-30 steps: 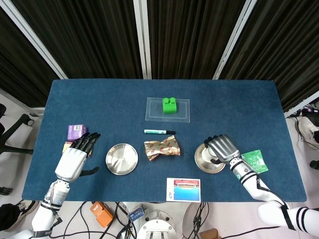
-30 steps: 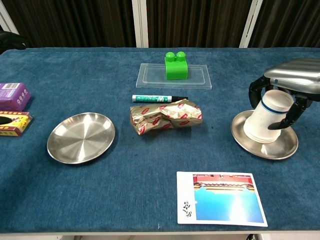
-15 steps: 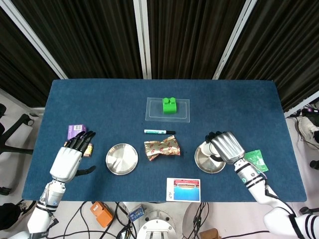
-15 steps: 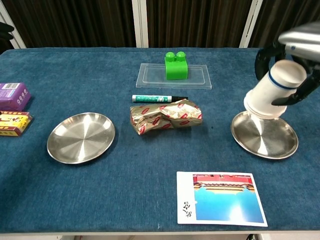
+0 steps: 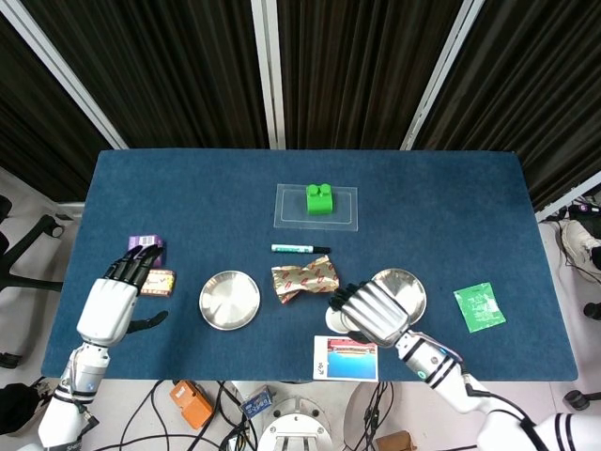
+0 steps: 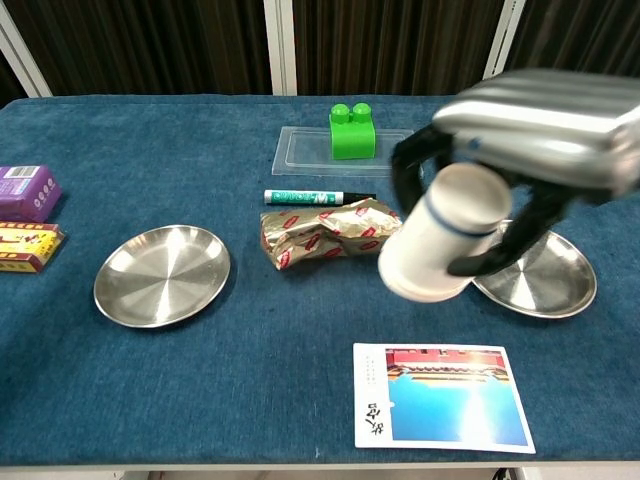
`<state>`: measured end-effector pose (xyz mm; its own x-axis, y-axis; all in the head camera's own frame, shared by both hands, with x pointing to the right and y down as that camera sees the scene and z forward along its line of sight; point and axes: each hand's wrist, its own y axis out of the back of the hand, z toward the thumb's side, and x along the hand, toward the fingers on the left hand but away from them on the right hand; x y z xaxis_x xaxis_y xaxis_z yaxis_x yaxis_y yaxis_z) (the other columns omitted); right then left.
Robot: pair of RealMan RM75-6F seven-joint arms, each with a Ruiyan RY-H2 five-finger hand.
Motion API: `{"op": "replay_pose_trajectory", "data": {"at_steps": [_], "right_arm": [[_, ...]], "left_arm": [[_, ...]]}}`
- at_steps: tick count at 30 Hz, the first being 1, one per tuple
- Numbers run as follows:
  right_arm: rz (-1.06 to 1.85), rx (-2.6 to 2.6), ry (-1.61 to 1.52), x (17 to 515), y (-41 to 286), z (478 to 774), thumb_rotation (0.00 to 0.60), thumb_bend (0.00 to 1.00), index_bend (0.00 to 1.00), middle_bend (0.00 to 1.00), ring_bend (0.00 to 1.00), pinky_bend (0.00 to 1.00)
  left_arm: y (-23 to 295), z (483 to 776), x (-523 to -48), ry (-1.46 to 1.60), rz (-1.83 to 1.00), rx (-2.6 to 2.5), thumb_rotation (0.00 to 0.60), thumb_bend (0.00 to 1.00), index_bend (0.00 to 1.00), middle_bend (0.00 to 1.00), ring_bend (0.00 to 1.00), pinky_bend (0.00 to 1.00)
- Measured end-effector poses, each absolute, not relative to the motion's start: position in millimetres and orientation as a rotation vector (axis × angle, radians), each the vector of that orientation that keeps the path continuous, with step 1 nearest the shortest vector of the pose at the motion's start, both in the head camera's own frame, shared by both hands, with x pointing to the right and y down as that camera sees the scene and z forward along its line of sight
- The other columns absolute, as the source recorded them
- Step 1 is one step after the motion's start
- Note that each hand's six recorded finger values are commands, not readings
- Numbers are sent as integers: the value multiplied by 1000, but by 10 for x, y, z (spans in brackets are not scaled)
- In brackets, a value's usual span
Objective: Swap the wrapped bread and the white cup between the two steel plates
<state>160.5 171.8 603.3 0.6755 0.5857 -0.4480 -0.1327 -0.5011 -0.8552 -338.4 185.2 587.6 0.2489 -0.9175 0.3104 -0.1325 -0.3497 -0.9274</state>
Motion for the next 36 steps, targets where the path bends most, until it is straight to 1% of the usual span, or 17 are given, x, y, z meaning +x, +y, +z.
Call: {"op": "replay_pose_trajectory", "data": {"at_steps": [2,4,5,7,9,10,11,12,13,14,15,18,22,25,29,33,36], "right_arm": [[897,-1926,-339,1441,1769,6119,600,373,740,610,630,707],[884,-1944,-326,1311,1813,6200,600,374,701,610,627,703],[880,-1953,-315,1237,1840,6255,600,373,664,604,615,691],[880,-1962,-298,1154,1869,6333,600,373,570,557,573,653],[874,-1967,-289,1080,1887,6391,600,373,443,477,510,592],[870,-1971,-288,1052,1892,6409,600,373,403,454,489,570],[869,-1983,-287,1021,1900,6431,600,373,317,411,448,529],[870,-1993,-285,1006,1905,6445,600,373,258,381,418,502],[874,-2003,-280,996,1909,6459,600,372,182,336,369,461],[883,-2018,-271,988,1916,6480,600,357,69,245,273,388],[891,-2030,-263,985,1922,6496,600,330,5,165,192,332],[919,-2077,-241,980,1933,6520,600,238,0,37,69,236],[931,-2086,-239,1039,1885,6448,600,194,0,0,2,164],[940,-2084,-276,1125,1787,6364,600,187,0,0,0,125],[962,-2036,-367,1273,1505,6262,596,187,0,0,0,92],[1018,-1972,-381,1355,1290,6333,598,187,0,0,0,92],[1077,-1918,-367,1384,1142,6450,598,187,0,0,0,91]], "left_arm": [[1859,5872,-3417,985,-1194,-1683,600,28,5,90,95,249],[1861,5874,-3444,988,-1200,-1679,600,28,5,90,95,249],[1860,5875,-3452,990,-1202,-1680,600,28,5,90,95,249],[1853,5877,-3469,996,-1205,-1680,600,28,5,90,95,249],[1841,5884,-3482,1000,-1208,-1682,600,28,5,90,95,249],[1837,5887,-3484,1001,-1208,-1684,600,28,5,89,95,249],[1834,5892,-3486,1001,-1209,-1686,600,28,5,90,95,249],[1831,5899,-3486,1002,-1210,-1689,600,28,5,89,95,249],[1830,5904,-3486,1001,-1211,-1691,600,28,5,90,95,249],[1829,5908,-3485,1000,-1212,-1692,600,28,5,90,95,249],[1827,5913,-3484,1000,-1212,-1693,600,28,5,89,95,249],[1824,5914,-3487,1002,-1212,-1694,600,28,5,89,95,249],[1813,5910,-3503,1005,-1216,-1692,600,28,5,90,95,249],[1804,5899,-3510,1008,-1213,-1693,600,28,5,90,95,249],[1799,5894,-3520,1009,-1212,-1696,600,28,5,90,95,249],[1788,5907,-3524,1007,-1216,-1701,600,28,5,90,95,249],[1769,5915,-3527,1009,-1219,-1702,600,28,5,90,95,249]]}}
